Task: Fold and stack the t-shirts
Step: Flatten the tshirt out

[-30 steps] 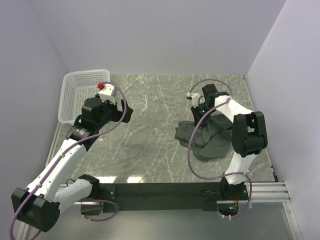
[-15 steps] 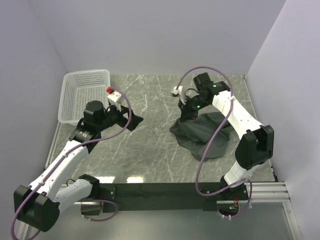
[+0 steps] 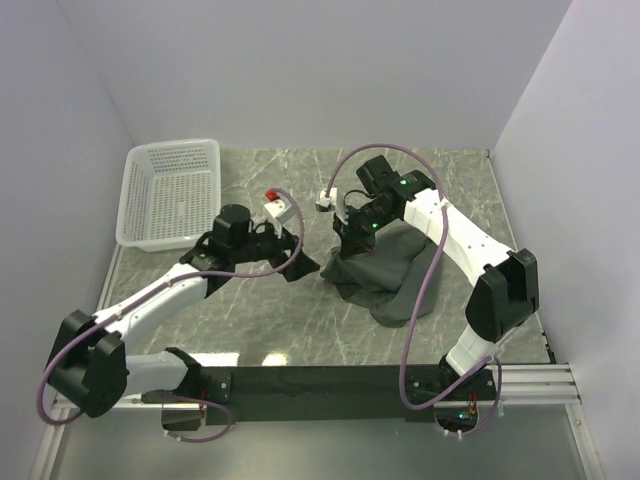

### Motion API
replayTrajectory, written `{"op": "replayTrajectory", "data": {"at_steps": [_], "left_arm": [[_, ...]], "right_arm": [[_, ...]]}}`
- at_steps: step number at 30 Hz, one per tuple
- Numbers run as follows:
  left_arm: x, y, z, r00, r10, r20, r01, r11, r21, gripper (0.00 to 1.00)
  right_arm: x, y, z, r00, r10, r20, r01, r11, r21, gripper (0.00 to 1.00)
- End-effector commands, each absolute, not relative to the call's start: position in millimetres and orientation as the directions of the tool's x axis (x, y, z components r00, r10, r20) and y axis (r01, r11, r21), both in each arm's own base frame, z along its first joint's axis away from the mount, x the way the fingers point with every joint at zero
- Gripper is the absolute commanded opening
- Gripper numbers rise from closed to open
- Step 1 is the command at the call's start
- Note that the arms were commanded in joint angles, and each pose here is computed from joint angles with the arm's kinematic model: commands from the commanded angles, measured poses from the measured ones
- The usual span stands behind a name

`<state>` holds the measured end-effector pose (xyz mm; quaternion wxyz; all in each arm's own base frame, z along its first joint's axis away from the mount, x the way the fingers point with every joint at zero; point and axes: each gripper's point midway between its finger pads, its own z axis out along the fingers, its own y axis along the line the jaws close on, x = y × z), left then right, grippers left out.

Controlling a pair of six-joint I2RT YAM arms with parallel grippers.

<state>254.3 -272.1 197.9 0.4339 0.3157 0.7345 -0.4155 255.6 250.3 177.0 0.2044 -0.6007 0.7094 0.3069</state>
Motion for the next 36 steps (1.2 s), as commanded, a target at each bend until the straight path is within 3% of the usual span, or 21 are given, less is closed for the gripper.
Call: {"op": "replayTrajectory", "data": {"at_steps": [1,7,12,17,26,36], "left_arm": [[249.6,-295.8,220.4,-0.379,0.104,-0.920,0.871,0.377,-0.316,0.99],[238.9,-320.6,214.1,-0.369,0.142,-0.919,0.888,0.347,-0.303,0.99],[253.8,-328.0,203.5,-0.381,0.163,-0.910,0.860,0.424,-0.284,0.93],[272.1,-318.0,212.0,-0.343,0.131,-0.930,0.822,0.521,-0.230,0.97],[274.2,-317.3,197.7,-0.310,0.172,-0.935,0.838,0.514,-0.183,0.97],[292.3,-314.0,200.9,-0.228,0.175,-0.958,0.825,0.557,-0.095,0.98]], "right_arm": [[265.9,259.9,191.8,-0.174,-0.697,-0.696,-0.984,0.100,0.147,0.00],[270.1,259.9,193.5,-0.185,-0.686,-0.703,-0.983,0.130,0.132,0.00],[270.1,258.6,206.7,-0.168,-0.674,-0.720,-0.985,0.139,0.100,0.00],[280.7,248.5,230.8,-0.152,-0.651,-0.743,-0.978,0.207,0.019,0.00],[284.0,240.3,283.5,-0.097,-0.600,-0.794,-0.968,0.241,-0.064,0.00],[281.1,220.5,296.7,-0.088,-0.570,-0.817,-0.954,0.283,-0.095,0.00]]}}
